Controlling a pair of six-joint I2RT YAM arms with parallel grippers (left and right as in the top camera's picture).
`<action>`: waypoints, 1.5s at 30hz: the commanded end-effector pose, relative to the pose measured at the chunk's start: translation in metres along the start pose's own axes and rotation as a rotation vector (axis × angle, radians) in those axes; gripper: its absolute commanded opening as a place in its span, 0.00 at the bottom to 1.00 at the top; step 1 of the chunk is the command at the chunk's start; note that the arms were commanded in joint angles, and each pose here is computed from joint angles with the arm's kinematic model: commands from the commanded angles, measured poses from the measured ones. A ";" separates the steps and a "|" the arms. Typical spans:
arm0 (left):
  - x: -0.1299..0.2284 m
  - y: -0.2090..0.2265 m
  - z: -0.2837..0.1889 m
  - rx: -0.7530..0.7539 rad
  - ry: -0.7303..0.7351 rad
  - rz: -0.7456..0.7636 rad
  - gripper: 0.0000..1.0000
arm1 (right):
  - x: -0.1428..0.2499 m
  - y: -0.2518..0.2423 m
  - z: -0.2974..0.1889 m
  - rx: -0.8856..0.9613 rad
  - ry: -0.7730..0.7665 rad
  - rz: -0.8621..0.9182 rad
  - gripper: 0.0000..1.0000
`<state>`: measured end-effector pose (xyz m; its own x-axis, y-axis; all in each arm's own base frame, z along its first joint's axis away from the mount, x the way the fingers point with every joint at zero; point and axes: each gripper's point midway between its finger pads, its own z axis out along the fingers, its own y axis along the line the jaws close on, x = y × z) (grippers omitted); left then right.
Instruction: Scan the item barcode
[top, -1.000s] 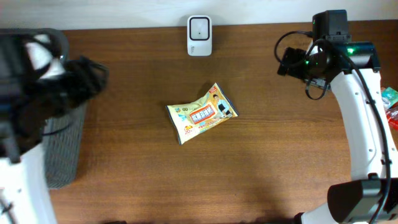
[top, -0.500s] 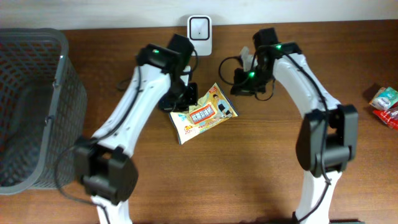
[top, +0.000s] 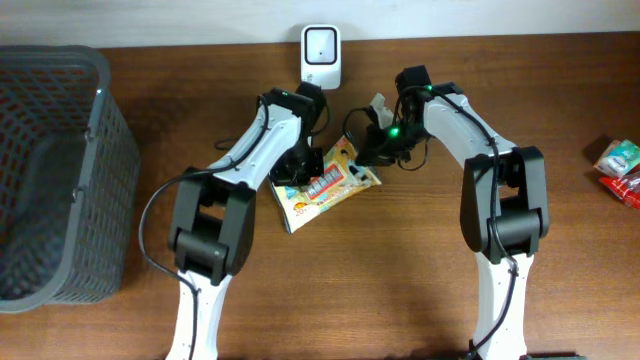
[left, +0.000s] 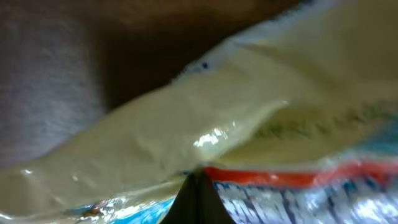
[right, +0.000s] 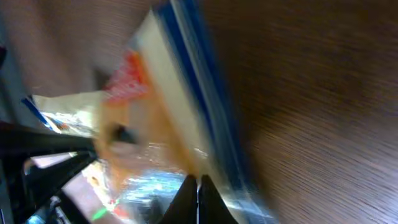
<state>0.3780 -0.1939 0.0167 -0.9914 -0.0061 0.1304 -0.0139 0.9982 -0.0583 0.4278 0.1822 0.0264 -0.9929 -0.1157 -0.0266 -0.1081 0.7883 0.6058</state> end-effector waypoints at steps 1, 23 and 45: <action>-0.008 0.036 0.019 -0.186 -0.016 -0.021 0.00 | 0.011 -0.041 0.005 0.217 0.032 0.063 0.04; -0.039 0.105 -0.107 -0.291 -0.163 -0.308 0.00 | -0.007 0.097 -0.017 -0.129 -0.101 -0.152 0.04; -0.012 0.107 -0.067 -0.161 0.070 -0.159 0.00 | 0.054 0.025 0.039 0.355 0.068 0.009 0.04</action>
<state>0.3991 -0.0539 0.0816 -0.9431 -0.3150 0.1061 -0.2721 0.9150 0.2979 0.3754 0.2243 0.0025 -0.9904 -0.1317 0.0431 -0.1090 0.9322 0.3451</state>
